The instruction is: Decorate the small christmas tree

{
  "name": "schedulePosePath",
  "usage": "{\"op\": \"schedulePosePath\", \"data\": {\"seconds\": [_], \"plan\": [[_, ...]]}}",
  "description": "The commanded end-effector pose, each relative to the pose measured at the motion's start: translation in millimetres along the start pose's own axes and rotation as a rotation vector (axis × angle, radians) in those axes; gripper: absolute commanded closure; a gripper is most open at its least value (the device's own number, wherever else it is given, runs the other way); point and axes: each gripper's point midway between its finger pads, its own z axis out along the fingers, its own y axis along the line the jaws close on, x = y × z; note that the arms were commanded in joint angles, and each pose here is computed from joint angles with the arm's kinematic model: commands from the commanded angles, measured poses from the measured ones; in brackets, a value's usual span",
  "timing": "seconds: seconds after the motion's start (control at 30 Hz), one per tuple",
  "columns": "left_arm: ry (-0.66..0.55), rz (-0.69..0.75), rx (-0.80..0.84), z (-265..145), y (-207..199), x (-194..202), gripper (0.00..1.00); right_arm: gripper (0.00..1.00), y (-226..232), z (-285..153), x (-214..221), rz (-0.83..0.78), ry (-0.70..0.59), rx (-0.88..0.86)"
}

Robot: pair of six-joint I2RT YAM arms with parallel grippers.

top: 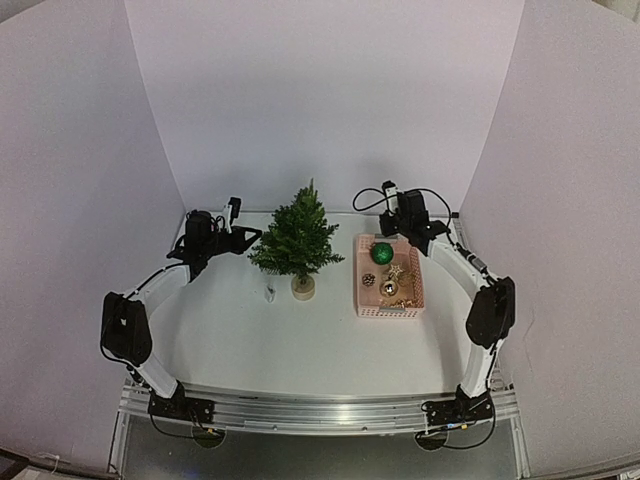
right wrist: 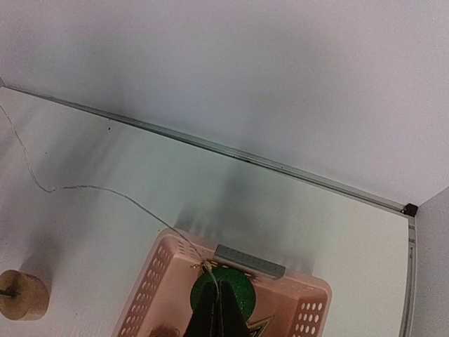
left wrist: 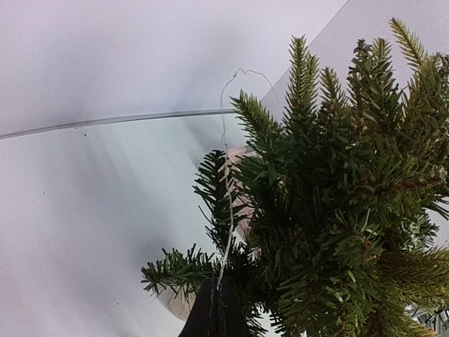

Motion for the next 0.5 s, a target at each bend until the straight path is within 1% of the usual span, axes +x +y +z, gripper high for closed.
{"op": "schedulePosePath", "data": {"seconds": [0.0, 0.17, 0.37, 0.47], "plan": [[0.004, -0.012, 0.01, 0, -3, 2, 1.0, 1.0, -9, -47, -18, 0.039, -0.066, 0.005], [0.004, -0.01, 0.008, 2, -2, 1, 1.0, 1.0, -8, -72, 2, 0.068, -0.036, -0.012], [0.012, -0.03, 0.003, 0, -2, 4, 1.0, 1.0, 1, -100, 46, 0.06, 0.031, -0.077], [0.02, -0.039, 0.004, 1, -1, 7, 1.0, 1.0, 16, -115, 60, 0.068, 0.043, -0.167]]}}
